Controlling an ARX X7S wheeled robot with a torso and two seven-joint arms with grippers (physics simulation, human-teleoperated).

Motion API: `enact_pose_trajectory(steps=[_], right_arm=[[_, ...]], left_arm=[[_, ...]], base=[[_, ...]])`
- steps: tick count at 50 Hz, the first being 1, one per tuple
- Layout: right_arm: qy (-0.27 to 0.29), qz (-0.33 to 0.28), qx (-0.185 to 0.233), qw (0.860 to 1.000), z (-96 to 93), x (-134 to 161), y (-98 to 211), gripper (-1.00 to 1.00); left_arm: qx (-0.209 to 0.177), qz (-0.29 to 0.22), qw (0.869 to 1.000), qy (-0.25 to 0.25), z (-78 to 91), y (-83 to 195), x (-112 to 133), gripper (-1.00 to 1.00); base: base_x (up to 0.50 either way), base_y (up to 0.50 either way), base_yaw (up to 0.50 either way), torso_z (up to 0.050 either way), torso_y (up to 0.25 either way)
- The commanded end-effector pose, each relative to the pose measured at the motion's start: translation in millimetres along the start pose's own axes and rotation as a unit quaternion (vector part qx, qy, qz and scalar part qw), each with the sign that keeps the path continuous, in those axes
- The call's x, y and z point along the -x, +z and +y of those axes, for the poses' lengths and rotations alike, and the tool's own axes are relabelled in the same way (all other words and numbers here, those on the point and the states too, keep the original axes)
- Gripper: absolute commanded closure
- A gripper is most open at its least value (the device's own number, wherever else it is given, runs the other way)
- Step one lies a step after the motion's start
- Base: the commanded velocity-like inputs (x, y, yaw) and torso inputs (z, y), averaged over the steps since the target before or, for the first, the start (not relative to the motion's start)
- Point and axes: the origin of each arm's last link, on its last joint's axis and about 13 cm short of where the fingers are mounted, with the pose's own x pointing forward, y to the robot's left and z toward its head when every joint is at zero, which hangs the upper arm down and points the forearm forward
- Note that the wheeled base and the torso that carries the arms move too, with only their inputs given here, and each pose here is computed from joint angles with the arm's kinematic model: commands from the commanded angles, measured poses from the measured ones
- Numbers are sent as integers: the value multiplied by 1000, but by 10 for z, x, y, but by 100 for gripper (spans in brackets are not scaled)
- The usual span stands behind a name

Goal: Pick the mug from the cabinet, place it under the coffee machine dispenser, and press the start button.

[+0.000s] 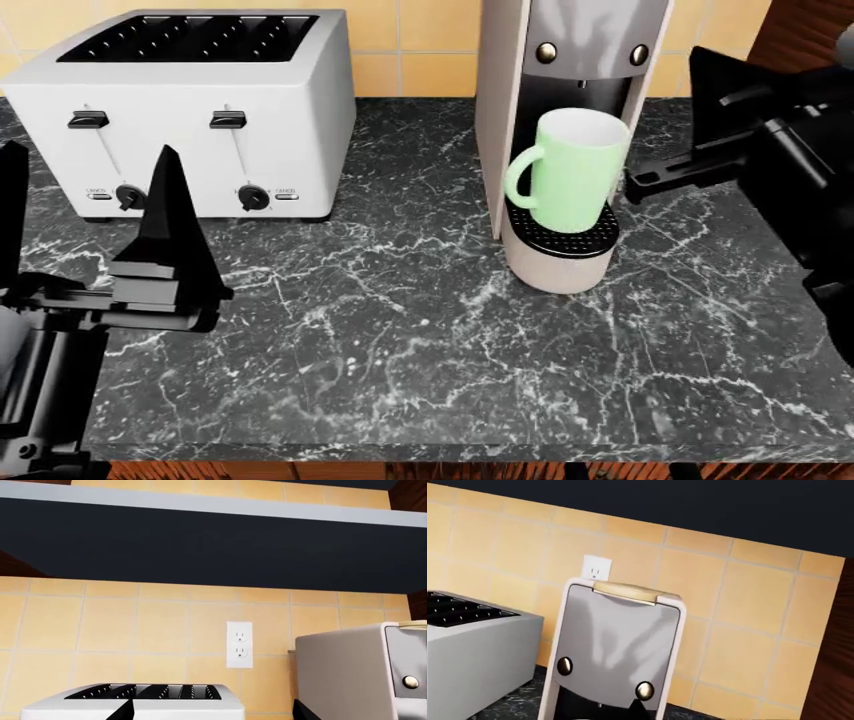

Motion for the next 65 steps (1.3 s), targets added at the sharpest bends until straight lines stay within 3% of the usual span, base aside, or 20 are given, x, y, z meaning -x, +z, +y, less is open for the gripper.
enact_pose_trajectory(steps=[1, 65], right_arm=[[16, 24, 8, 1000, -83, -202, 8, 100], [15, 55, 12, 998, -69, -474, -206, 100]], left_arm=[[-2, 2, 1000, 0, -1, -2, 5, -100], [-5, 1, 1000, 5, 27, -5, 17, -100]], base=[[0, 0, 0, 0, 0], [0, 0, 0, 0, 0]])
